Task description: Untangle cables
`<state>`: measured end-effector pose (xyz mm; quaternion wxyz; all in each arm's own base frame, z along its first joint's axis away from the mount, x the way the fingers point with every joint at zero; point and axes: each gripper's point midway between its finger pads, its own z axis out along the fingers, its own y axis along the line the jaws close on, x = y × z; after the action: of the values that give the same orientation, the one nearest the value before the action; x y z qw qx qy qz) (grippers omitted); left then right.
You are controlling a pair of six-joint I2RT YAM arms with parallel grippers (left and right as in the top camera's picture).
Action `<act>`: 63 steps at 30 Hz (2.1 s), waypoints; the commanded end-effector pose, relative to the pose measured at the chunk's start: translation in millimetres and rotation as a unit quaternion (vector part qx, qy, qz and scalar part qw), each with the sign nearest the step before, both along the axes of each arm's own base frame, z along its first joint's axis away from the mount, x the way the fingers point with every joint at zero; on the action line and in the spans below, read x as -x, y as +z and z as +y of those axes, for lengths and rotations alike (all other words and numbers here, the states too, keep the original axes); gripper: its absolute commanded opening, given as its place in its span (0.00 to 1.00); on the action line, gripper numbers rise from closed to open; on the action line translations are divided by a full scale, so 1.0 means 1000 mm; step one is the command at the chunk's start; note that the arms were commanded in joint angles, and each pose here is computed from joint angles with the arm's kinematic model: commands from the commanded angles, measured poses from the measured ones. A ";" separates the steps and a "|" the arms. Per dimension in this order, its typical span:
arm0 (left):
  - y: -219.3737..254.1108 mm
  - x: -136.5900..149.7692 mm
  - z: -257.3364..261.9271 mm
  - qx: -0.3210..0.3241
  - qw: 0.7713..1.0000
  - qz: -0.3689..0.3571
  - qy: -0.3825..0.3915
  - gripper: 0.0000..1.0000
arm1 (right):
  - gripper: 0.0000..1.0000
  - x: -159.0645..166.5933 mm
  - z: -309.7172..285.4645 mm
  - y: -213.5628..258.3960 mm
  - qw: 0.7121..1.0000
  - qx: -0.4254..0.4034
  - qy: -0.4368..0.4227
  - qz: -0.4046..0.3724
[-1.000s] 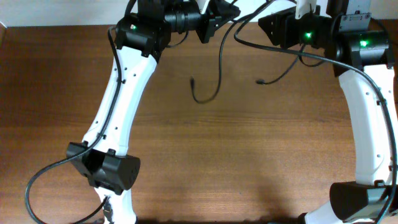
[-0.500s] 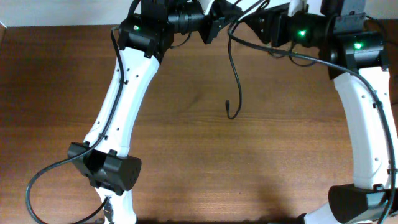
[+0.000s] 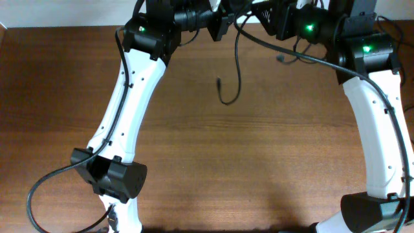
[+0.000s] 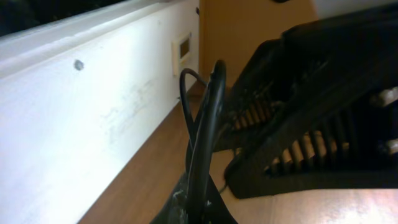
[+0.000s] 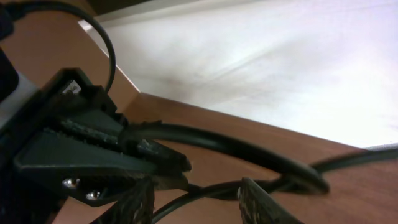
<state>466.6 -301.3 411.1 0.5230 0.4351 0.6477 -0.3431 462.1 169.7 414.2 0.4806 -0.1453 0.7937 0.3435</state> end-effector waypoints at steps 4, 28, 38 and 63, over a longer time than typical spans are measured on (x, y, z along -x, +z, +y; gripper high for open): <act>0.040 -0.002 0.012 0.022 0.998 -0.051 0.037 0.00 | 0.44 -0.002 -0.003 0.039 0.998 -0.043 -0.019 -0.040; 0.081 -0.031 0.028 0.067 0.983 -0.116 0.125 0.00 | 0.43 -0.071 -0.009 0.036 0.973 -0.209 -0.096 0.014; 0.083 -0.031 0.028 0.069 0.983 -0.120 0.125 0.00 | 0.41 -0.072 -0.010 0.045 0.971 -0.217 -0.097 -0.003; 0.083 -0.030 0.028 0.069 0.983 -0.120 0.124 0.00 | 0.16 -0.063 0.007 0.045 0.974 -0.217 -0.063 0.005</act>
<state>510.5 -280.8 463.8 0.6433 0.3585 0.6222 -0.2656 530.2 173.2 448.7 0.5120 0.0252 0.7166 0.4729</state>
